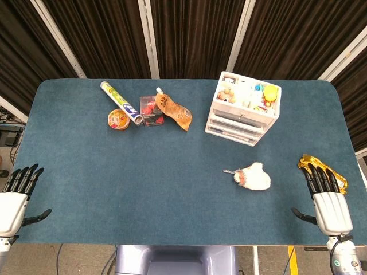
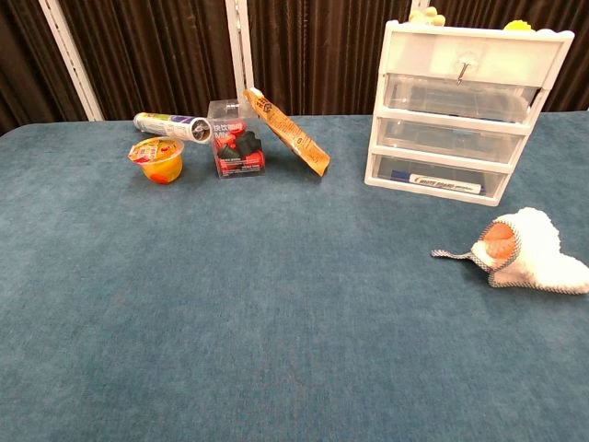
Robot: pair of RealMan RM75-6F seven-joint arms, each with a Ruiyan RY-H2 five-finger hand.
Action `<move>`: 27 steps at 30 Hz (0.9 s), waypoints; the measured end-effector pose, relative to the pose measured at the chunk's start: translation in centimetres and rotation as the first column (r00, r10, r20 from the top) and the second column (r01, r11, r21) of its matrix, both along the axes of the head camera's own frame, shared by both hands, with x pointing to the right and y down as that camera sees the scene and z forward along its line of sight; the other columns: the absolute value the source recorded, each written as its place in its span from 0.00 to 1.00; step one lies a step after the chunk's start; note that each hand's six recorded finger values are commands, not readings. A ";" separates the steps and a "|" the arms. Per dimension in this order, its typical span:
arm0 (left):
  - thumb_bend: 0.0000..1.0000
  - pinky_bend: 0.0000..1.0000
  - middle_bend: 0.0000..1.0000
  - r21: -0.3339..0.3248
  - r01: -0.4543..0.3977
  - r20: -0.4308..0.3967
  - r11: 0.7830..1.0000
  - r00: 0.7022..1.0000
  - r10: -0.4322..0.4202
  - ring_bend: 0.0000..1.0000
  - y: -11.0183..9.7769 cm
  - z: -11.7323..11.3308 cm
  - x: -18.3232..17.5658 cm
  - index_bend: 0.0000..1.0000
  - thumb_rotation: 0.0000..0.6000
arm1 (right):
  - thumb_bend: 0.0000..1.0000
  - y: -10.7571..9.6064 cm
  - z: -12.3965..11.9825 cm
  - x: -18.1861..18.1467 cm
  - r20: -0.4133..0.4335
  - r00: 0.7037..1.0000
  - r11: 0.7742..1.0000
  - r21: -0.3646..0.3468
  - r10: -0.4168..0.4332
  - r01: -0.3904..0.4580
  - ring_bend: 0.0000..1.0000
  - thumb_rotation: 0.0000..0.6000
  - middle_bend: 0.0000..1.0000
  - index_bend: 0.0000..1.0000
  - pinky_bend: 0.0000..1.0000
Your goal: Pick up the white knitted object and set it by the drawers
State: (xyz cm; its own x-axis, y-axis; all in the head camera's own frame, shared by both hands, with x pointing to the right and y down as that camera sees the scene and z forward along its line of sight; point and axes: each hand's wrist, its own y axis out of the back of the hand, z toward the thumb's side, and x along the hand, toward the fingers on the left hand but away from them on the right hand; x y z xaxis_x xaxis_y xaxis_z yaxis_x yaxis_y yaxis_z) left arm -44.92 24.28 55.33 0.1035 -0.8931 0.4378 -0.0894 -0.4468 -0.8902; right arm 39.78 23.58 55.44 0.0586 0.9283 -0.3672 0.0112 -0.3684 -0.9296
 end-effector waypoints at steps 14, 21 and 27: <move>0.06 0.00 0.00 -0.003 0.005 -0.007 1.000 1.000 -0.005 0.00 0.0 0.1 0.1 0.00 1.00 | 0.00 -1.7 -0.1 -1.4 0.046 0.999 1.000 0.019 0.001 -0.002 0.55 1.00 0.45 0.10 0.72; 0.06 0.00 0.00 -0.021 0.009 -0.020 1.000 1.000 -0.010 0.00 0.0 0.2 0.3 0.00 1.00 | 0.00 -4.1 2.7 -3.5 0.052 0.999 0.997 -0.075 0.009 -0.006 0.78 1.00 0.81 0.11 0.85; 0.06 0.00 0.00 -0.036 0.015 -0.026 0.999 1.000 -0.016 0.00 0.0 0.3 0.1 0.00 1.00 | 0.00 -5.2 6.9 -5.0 -0.015 1.000 0.971 -0.238 0.007 -0.010 0.83 1.00 0.88 0.11 0.87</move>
State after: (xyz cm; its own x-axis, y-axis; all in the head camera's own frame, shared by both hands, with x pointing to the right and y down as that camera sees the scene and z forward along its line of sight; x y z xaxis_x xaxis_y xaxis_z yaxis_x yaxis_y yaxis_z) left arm -44.78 24.31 55.60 0.1017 -0.8786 0.4665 -0.1195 -0.4763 -0.8711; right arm 34.77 18.41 62.38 0.0442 0.8143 -0.5788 0.0031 -0.5795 -0.8150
